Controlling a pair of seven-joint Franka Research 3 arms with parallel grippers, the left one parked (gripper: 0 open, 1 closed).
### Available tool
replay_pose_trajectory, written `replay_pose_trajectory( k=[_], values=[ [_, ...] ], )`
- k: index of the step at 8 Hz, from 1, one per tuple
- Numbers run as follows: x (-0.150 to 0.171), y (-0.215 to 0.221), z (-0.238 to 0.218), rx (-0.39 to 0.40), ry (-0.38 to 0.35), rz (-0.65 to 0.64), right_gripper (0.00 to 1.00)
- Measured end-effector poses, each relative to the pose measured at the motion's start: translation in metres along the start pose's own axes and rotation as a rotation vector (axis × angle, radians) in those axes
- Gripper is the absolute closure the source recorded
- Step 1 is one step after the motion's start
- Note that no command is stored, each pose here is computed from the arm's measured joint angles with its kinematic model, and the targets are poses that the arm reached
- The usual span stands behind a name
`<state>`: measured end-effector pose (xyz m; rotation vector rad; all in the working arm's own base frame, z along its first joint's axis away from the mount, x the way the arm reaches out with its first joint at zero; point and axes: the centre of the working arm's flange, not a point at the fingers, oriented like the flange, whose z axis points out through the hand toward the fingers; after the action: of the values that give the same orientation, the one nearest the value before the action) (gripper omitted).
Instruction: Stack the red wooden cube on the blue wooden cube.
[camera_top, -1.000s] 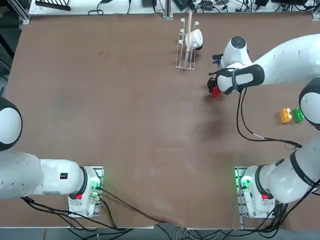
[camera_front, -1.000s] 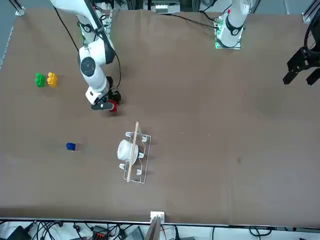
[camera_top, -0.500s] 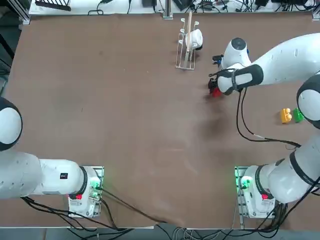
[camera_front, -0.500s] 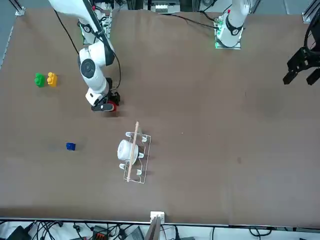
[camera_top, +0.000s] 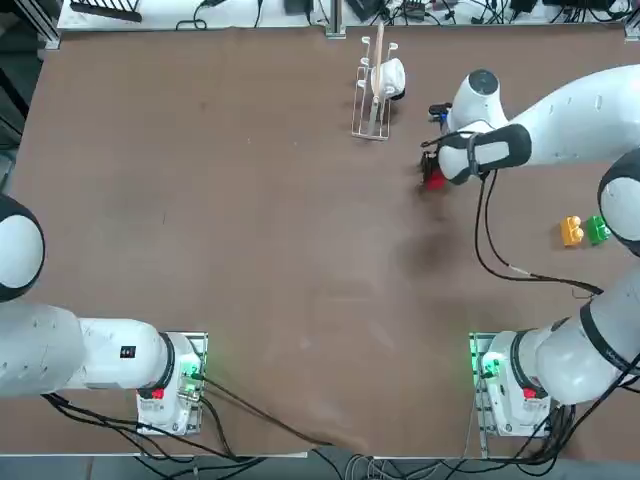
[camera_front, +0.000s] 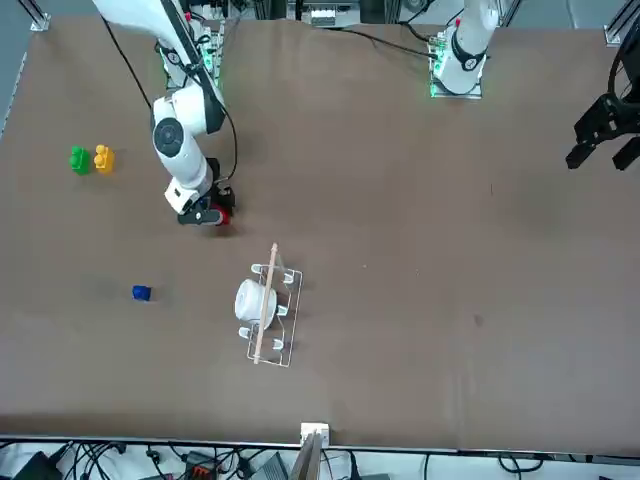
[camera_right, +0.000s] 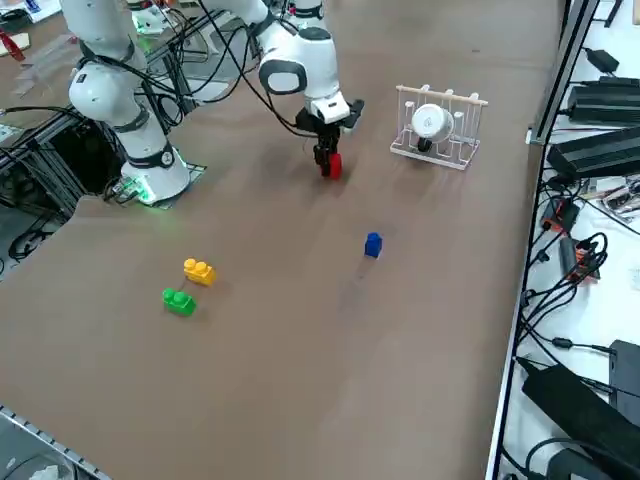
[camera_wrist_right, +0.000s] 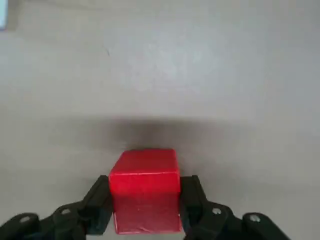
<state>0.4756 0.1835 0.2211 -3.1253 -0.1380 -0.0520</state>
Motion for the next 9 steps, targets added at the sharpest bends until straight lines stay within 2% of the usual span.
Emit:
replay_pose_trajectory(
  k=[2,4,6,9],
  values=[
    [0.016,0.017,-0.043,0.009,0.060,-0.037,0.30],
    [0.040,0.084,-0.097,-0.009,0.081,-0.106,0.30],
    [0.063,0.155,-0.141,-0.023,0.031,-0.178,0.30],
    [0.107,0.209,-0.160,-0.018,-0.029,-0.246,0.30]
  ],
)
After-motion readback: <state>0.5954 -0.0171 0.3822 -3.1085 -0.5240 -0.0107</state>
